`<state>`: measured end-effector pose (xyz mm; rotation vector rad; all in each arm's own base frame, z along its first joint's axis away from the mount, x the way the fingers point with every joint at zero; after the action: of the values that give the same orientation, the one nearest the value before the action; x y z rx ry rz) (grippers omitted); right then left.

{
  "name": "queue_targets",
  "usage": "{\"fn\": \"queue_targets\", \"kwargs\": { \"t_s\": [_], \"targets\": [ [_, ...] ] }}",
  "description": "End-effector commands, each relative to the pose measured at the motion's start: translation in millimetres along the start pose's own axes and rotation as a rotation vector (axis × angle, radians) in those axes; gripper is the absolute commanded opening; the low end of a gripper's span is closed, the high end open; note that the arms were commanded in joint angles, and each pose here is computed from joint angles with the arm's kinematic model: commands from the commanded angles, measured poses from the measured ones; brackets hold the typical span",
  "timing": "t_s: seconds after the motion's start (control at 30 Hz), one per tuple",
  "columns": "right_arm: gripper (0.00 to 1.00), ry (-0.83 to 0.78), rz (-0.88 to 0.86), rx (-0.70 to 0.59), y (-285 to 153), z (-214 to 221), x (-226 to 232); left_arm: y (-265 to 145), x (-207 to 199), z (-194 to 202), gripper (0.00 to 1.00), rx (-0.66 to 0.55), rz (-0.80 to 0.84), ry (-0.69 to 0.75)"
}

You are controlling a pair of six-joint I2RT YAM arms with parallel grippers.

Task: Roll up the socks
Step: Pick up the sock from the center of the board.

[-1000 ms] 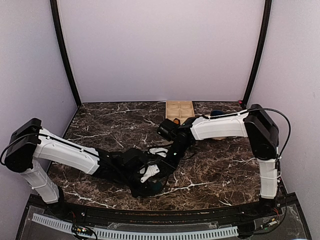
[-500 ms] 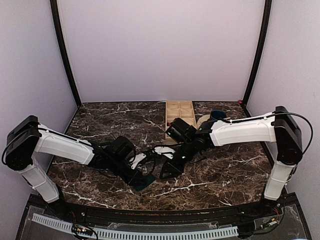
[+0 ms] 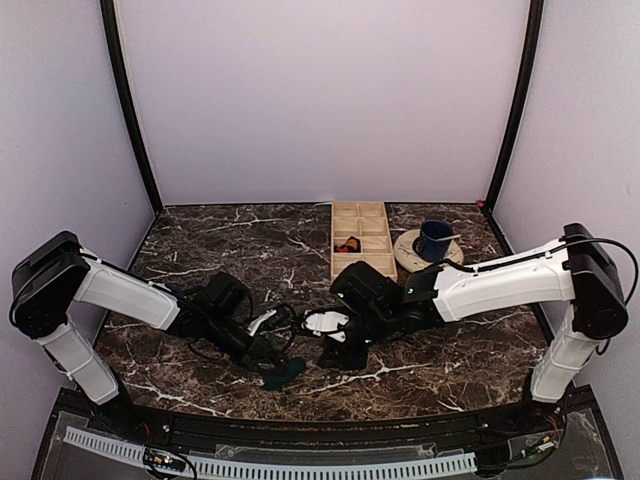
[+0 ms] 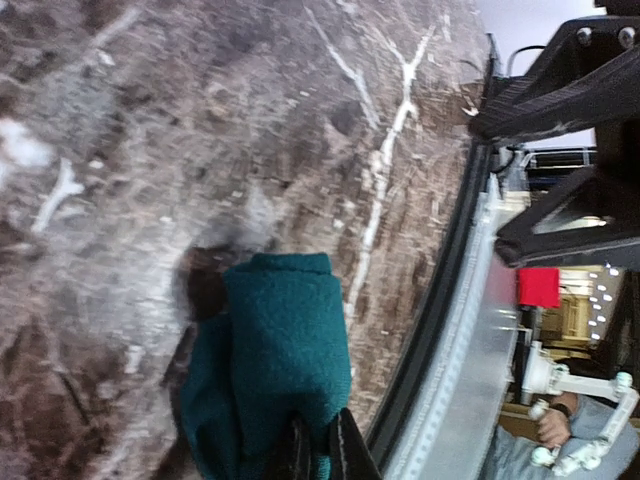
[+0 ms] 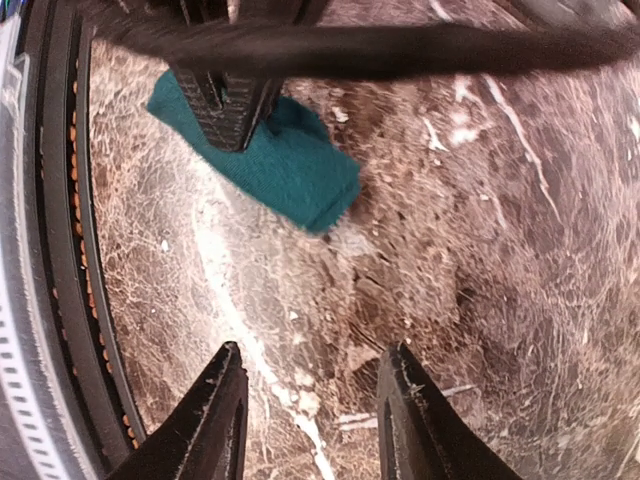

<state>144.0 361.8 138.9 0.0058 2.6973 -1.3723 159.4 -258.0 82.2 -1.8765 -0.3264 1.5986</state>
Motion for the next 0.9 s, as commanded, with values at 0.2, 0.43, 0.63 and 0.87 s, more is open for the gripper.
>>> {"fn": "queue_targets", "kwargs": {
  "t_s": [0.2, 0.43, 0.63, 0.87],
  "targets": [
    [0.42, -0.291, 0.194, -0.058, -4.2, -21.4, 23.2, 10.2, 3.8, 11.7, 0.0, 0.119, 0.159, -0.097],
    [0.43, -0.412, 0.17, -0.063, 9.4, -34.3, 49.4, 12.9, 15.5, 18.8, 0.0, 0.134, 0.109, -0.131],
    [0.44, -0.481, 0.152, -0.027, 30.3, -37.2, 61.9, 13.0, 24.8, 25.2, 0.0, 0.14, 0.053, -0.155],
    [0.46, -0.531, 0.161, -0.021, 45.0, -40.3, 65.6, 14.7, 34.5, 32.1, 0.0, 0.155, 0.017, -0.179]
  ]
}}
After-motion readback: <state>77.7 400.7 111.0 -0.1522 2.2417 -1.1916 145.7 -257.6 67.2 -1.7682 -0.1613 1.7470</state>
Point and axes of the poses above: each gripper's point midway between its finger pads, its own y axis out along the fingers, its own x axis along the line the jaws close on, z = x × y, the point moved 7 cm from there along -y, back along the fingers, and after that the axes turned 15 degrees about -y, right-handed, at the moved point
